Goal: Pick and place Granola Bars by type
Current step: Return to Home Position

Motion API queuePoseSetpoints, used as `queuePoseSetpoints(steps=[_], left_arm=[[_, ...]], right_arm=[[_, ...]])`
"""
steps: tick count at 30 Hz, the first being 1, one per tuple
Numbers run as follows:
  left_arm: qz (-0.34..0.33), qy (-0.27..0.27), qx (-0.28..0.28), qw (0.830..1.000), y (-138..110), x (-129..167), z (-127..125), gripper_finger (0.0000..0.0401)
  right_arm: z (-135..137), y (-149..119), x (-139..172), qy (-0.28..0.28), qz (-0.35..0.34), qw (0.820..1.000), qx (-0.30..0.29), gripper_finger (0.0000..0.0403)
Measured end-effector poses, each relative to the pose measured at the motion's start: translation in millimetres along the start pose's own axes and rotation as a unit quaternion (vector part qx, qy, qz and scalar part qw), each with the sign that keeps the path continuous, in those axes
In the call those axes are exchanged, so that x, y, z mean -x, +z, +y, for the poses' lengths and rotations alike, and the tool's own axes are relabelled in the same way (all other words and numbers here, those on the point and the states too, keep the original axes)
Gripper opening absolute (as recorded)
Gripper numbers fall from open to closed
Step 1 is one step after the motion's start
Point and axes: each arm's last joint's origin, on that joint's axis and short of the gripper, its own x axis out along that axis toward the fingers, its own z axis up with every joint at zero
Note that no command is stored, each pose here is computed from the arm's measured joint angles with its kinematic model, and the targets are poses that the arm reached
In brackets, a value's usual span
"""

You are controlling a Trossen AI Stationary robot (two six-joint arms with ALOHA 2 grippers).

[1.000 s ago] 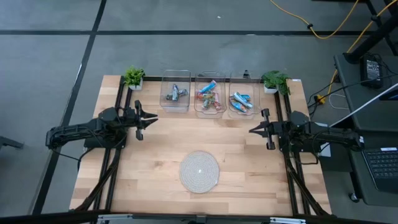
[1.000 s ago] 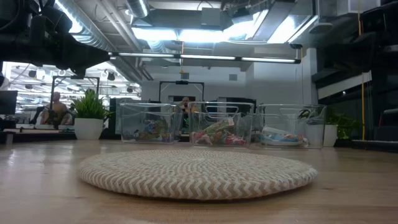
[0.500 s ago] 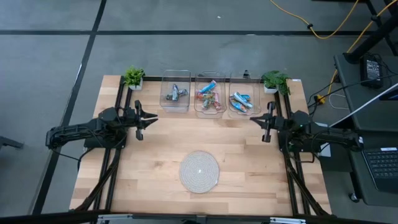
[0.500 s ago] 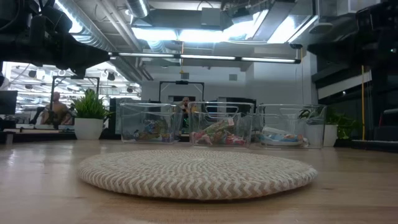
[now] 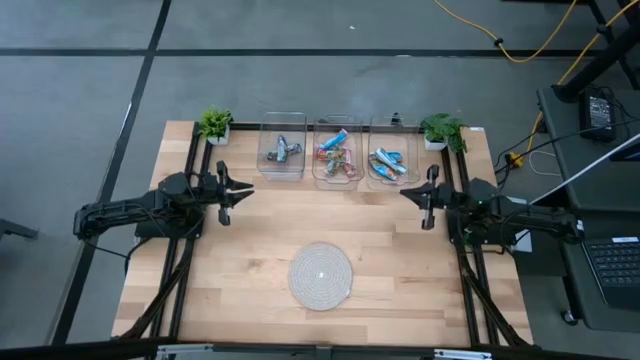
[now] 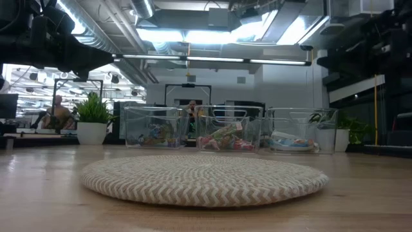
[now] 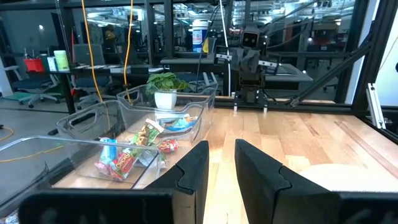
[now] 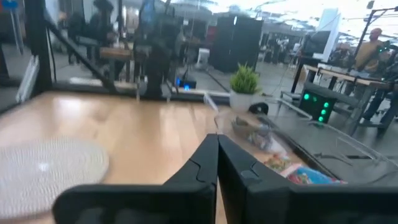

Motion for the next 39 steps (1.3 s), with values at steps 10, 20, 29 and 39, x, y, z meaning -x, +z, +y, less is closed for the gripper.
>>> queuePoseSetpoints(steps=[10,20,29,39], left_arm=[[0.000,0.000,0.000,1.000,0.0,0.0,0.0,0.0072],[0.000,0.000,0.000,1.000,0.0,0.0,0.0,0.0072],[0.000,0.000,0.000,1.000,-0.1,0.0,0.0,0.0072],[0.000,0.000,0.000,1.000,-0.1,0.0,0.0,0.0072]], right_arm=[[0.7,-5.9,0.2,0.004,0.030,1.000,0.007,0.0010],[0.7,-5.9,0.2,0.004,0.030,0.999,0.008,0.0010],[0.7,-5.9,0.2,0.004,0.030,0.999,0.010,0.0010],[0.7,-5.9,0.2,0.004,0.030,0.999,0.011,0.0010]])
